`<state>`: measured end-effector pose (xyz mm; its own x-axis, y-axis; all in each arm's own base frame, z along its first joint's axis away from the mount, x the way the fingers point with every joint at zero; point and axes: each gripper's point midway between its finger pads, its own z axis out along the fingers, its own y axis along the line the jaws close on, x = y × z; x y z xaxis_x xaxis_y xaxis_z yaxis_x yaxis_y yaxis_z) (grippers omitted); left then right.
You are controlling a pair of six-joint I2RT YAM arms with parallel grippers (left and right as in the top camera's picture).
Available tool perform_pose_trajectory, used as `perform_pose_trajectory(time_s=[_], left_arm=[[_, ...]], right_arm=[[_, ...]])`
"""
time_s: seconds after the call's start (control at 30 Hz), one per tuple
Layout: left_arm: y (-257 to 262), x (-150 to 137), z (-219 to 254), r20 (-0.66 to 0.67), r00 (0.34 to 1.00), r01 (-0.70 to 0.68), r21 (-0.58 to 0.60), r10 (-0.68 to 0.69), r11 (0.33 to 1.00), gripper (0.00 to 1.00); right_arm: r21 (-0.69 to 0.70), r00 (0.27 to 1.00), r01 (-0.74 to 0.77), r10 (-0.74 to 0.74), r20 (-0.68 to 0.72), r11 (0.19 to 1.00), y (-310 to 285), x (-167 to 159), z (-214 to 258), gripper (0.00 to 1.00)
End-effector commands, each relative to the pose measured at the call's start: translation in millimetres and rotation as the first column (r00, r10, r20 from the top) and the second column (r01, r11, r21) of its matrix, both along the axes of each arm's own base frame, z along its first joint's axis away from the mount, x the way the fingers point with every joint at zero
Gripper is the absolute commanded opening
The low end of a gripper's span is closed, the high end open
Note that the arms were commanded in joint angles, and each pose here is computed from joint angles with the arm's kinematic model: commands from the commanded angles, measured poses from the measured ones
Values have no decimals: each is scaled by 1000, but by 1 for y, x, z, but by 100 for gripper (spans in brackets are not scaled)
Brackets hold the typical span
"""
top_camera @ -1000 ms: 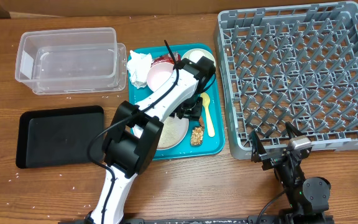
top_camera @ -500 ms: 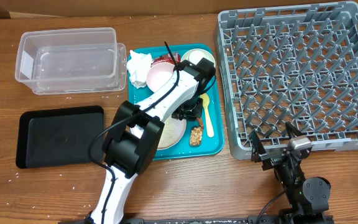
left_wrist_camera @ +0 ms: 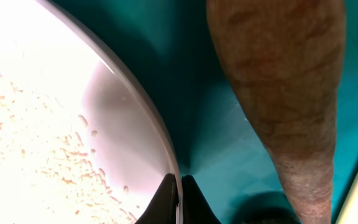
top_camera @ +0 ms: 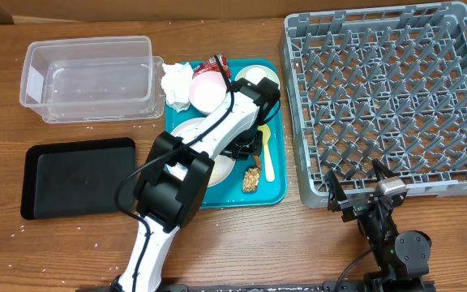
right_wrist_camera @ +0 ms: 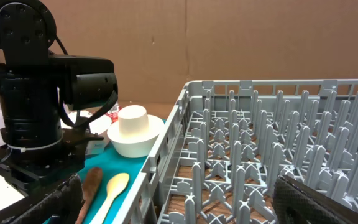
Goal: Sort waste into correct bins and load items into the dishwasher
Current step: 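Grasp the white plate rim with the left gripper and lift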
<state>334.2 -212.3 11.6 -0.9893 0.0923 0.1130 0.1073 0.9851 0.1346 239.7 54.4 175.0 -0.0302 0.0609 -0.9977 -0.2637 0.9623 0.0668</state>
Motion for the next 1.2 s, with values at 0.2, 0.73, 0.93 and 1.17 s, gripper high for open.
perform_pose_trajectory(time_s=[0.2,0.73,0.93,1.17], left_arm=[[1,-3,16,-19,1000,7,19,-7,1000,4],[-16,15,89,63,998,32,-14,-31,999,4],[-20,22,101,97,992,87,-29,-84,996,4],[-25,37,128,179,974,150,-45,-140,988,4]], right_arm=[[-6,1000,4,-4,3,1000,0,0,-2,100],[-6,1000,4,-4,3,1000,0,0,-2,100],[-6,1000,4,-4,3,1000,0,0,-2,100],[-6,1000,4,-4,3,1000,0,0,-2,100]])
